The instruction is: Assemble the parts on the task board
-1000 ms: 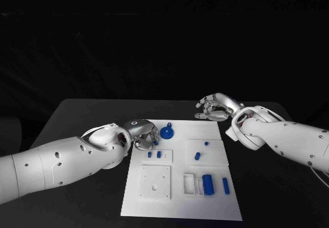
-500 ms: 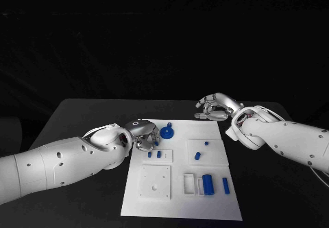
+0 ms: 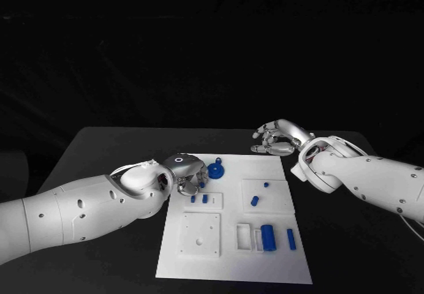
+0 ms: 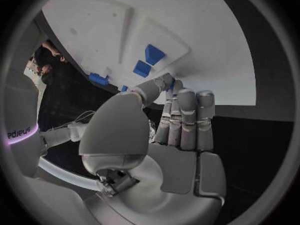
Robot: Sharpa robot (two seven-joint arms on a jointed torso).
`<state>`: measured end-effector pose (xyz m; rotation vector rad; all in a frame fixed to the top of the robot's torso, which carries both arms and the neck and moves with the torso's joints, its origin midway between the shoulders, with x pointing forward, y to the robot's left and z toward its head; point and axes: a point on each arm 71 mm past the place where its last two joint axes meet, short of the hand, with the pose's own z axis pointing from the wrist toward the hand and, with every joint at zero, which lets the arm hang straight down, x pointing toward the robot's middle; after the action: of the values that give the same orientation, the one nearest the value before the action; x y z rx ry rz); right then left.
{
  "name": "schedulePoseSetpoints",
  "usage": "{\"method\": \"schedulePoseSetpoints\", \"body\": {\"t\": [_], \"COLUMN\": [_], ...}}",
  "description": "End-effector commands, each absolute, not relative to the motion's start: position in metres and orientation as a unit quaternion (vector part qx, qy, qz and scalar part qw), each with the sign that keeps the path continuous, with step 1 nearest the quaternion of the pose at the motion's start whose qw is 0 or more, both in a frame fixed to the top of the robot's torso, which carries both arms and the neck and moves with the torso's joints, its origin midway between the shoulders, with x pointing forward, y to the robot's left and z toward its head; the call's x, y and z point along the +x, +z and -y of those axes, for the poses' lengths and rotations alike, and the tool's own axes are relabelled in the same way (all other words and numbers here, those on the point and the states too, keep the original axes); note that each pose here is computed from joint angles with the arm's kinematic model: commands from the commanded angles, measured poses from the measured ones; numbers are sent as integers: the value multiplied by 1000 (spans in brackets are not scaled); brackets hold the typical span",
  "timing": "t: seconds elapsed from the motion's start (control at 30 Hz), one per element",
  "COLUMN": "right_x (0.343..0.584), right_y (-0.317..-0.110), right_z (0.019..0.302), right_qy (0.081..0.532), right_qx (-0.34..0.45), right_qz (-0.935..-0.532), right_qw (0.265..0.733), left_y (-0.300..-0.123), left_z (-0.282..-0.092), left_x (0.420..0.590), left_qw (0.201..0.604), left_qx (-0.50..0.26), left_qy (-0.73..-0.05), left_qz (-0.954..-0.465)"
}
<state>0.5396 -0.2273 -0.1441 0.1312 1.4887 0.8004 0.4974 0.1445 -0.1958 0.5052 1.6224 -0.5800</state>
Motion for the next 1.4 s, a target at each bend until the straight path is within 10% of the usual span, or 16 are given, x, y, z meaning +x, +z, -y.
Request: {"method": "schedulePoseSetpoints", "body": {"t": [0.03,1.4], "right_x": [539,533], "right_y": [-145,-155], "right_z": [226,227], "right_qy": [357,372], "right_qx": [53,27], "right_qz": [-661,-687], "right_qw": [658,624], "left_y": [-201,-193], "left_z": [-137,-164], "left_x": [492,502], "left_qw": [622,661], "left_qx": [252,185], "left_qy": [-242,-264], "left_qz": [-701,-678]}}
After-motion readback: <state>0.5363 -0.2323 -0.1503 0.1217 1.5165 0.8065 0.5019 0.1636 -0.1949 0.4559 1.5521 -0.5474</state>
